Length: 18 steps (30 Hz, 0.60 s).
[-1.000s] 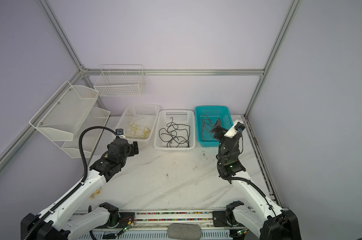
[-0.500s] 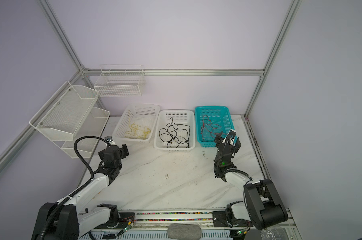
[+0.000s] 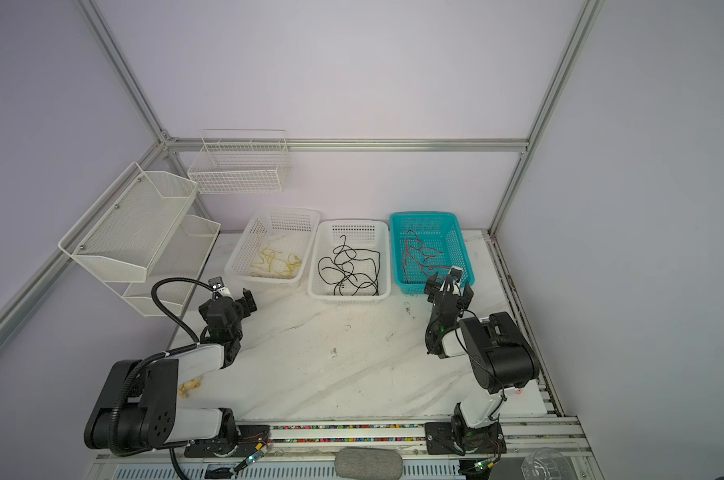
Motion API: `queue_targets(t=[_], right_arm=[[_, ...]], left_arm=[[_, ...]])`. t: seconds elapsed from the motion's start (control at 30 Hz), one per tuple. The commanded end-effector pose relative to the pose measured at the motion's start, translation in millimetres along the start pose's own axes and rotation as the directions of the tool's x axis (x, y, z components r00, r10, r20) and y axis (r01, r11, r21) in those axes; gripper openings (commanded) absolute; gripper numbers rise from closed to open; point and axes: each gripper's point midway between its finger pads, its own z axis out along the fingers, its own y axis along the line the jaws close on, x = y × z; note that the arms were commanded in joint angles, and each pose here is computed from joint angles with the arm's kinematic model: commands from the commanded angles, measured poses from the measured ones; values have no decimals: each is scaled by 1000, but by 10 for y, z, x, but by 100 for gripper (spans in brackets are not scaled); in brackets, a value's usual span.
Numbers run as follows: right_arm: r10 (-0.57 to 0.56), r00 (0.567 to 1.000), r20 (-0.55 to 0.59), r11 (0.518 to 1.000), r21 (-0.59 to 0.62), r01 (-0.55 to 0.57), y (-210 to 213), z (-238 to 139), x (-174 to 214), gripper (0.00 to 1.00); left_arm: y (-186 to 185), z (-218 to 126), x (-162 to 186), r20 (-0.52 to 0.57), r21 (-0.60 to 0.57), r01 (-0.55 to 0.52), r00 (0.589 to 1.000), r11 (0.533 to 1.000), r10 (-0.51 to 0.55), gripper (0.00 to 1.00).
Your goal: Untangle the cables
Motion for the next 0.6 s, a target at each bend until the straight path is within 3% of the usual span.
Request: queue_targets(t=[0.0, 0.27, 0.57], right_arm=[[14, 998, 63, 998, -61, -10, 47, -20, -56, 97], [25, 999, 26, 998, -56, -23, 14, 130, 20, 97], [25, 999, 28, 998, -56, -24, 2, 130, 8, 97]], left_arm=[[-121, 33, -52, 64, 77, 19, 998, 997, -24, 100], [-303, 120, 101, 52, 157, -41, 998, 987, 33, 100], [-342, 108, 90, 73, 136, -70, 996, 988, 60, 100]])
